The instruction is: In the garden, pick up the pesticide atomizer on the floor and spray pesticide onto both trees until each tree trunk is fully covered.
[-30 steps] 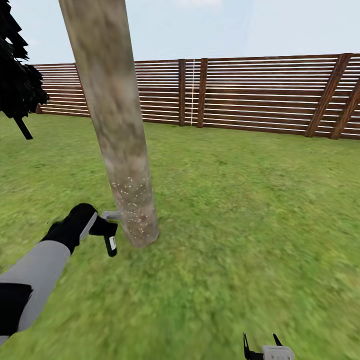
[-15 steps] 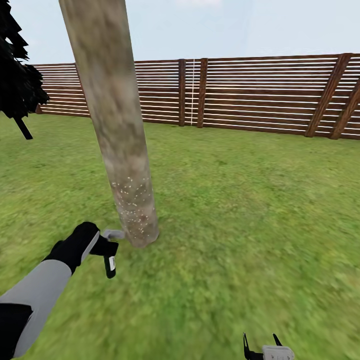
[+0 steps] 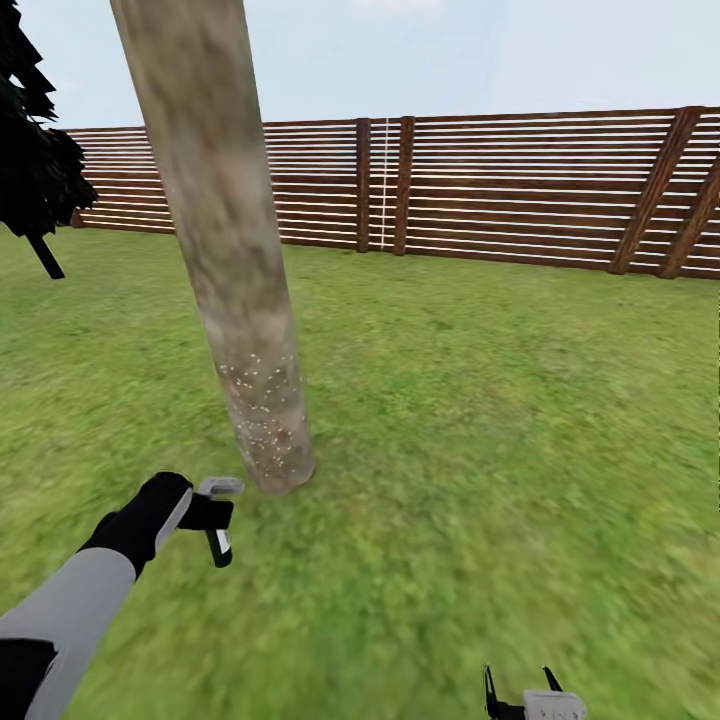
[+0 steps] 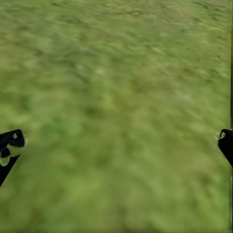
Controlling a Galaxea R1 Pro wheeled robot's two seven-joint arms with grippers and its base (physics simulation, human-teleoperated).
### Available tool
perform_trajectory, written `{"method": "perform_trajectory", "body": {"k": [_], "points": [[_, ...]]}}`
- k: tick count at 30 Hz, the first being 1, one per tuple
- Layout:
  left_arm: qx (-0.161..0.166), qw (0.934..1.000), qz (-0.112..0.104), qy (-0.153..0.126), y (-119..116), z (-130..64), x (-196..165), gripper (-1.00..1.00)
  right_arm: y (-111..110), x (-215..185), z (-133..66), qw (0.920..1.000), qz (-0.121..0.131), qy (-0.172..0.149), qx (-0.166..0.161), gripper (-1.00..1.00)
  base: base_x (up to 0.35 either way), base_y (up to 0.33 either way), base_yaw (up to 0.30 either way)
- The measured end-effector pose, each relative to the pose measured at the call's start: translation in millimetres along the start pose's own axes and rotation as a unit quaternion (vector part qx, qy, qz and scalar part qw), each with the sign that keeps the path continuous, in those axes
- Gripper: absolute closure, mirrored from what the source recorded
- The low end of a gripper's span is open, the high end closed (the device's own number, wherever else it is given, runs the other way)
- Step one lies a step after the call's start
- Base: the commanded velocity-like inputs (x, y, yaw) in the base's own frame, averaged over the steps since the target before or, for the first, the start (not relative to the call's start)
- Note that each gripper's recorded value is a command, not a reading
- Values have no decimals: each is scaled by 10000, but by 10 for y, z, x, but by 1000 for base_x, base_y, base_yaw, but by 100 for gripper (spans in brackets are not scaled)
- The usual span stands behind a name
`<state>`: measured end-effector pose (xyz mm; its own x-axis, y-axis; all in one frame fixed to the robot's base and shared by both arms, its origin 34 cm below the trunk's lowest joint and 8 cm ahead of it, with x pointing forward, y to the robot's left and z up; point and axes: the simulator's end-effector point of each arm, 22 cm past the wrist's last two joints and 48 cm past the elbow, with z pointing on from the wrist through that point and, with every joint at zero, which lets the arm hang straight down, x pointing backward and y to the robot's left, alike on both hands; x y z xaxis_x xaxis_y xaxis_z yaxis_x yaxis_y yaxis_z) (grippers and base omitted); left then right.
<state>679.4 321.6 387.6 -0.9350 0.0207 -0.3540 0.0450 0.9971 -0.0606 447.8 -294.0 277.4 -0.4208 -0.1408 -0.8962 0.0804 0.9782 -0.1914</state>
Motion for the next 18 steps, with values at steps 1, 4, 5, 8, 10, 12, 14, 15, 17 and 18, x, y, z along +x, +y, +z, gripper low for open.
{"method": "perform_trajectory", "body": {"k": [1,4,5,8,10,12,14,15,17,18], "points": [[49,9999,-115,-42,5,16,23,100,1,0,0,10000,1,-1,0,-100,0,-261,0],[114,9994,-228,-230,1,57,25,100,2,-1,0,10000,1,-2,-1,-100,0,-270,0],[113,9993,-213,-284,2,70,39,100,2,-1,0,10000,2,-3,0,-100,0,-272,0],[89,9993,-187,-309,22,96,98,100,11,-1,-2,10000,7,0,-5,-100,0,-273,30],[114,9993,-196,-310,-1,101,102,100,11,-2,-2,10000,9,-2,-3,-100,0,-273,161],[97,9994,-194,-282,14,111,125,100,18,-2,-2,10000,7,-1,-11,-100,0,-273,245],[87,9995,-190,-257,20,120,145,100,40,-5,-5,10000,22,-1,-18,-100,0,-273,267],[85,9995,-185,-253,19,122,148,100,42,-4,-5,10000,24,1,-18,-100,0,-273,271],[80,9995,-178,-249,20,123,150,100,43,-4,-5,10000,26,2,-17,-100,0,-273,272],[78,9995,-177,-248,21,123,151,100,43,-3,-6,10000,26,4,-17,-100,0,-273,272]]}}
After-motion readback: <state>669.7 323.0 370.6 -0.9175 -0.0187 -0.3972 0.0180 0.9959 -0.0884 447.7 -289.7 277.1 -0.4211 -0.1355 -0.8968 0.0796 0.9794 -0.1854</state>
